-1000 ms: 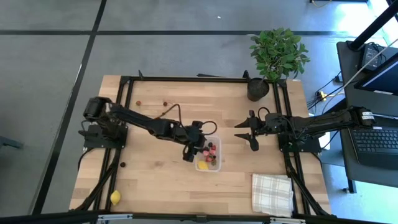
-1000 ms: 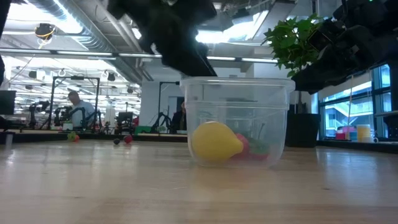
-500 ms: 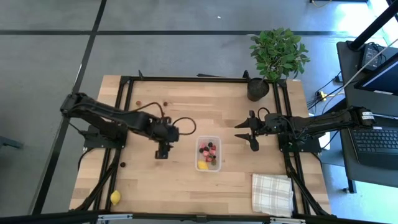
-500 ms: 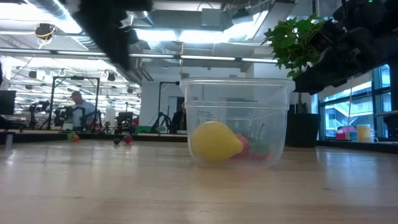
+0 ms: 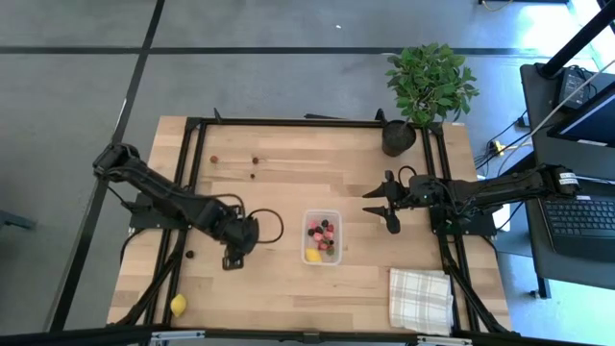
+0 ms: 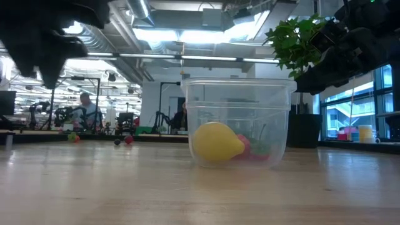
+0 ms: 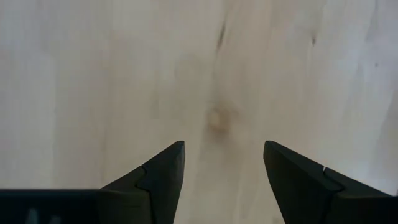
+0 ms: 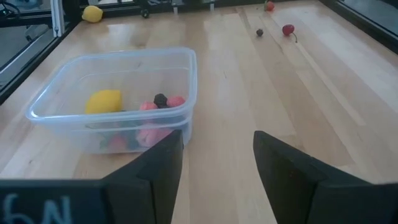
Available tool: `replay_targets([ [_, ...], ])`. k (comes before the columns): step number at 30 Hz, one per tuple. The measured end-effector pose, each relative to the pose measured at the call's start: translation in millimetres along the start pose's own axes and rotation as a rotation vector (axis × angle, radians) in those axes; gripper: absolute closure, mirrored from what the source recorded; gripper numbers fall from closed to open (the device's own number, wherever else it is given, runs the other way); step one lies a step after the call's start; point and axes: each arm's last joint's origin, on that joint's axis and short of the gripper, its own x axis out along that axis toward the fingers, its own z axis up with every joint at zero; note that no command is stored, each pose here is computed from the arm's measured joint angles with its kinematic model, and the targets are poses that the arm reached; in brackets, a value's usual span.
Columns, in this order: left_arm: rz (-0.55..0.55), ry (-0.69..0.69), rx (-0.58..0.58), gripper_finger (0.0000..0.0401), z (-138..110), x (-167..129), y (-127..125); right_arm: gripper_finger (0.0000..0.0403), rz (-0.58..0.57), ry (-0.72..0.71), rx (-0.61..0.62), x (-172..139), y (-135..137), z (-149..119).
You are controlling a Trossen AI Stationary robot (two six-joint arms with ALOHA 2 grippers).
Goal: Pick and placing Produce into tupperware
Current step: Put the cherry into the transparent bin
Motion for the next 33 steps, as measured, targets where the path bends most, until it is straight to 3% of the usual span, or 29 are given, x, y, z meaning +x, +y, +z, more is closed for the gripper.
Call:
replay_targets([
  [6, 0.028, -0.014, 0.002, 0.019, -14.2, -0.8, -16.2, 0.0205, 0.002, -0.019, -0.005, 0.0, 0.2, 1.9],
  [12, 0.163, 0.118, -0.172, 0.019, -34.4, -3.1, -10.6, 0.0205, 0.003, -0.039, -0.005, -0.1, 0.3, 3.7],
  [22, 0.237, 0.251, -0.351, 0.019, -71.4, 23.5, -8.1, 0.0205, 0.004, -0.046, -0.006, -0.1, 0.4, 4.5],
  [28, 0.178, 0.295, -0.409, 0.019, -82.2, 41.8, -6.8, 0.0205, 0.004, -0.046, -0.005, -0.1, 0.4, 4.5],
  [33, 0.208, 0.363, -0.484, 0.019, -91.4, 49.8, 0.5, 0.0205, 0.003, -0.046, -0.005, -0.1, 0.3, 4.5],
])
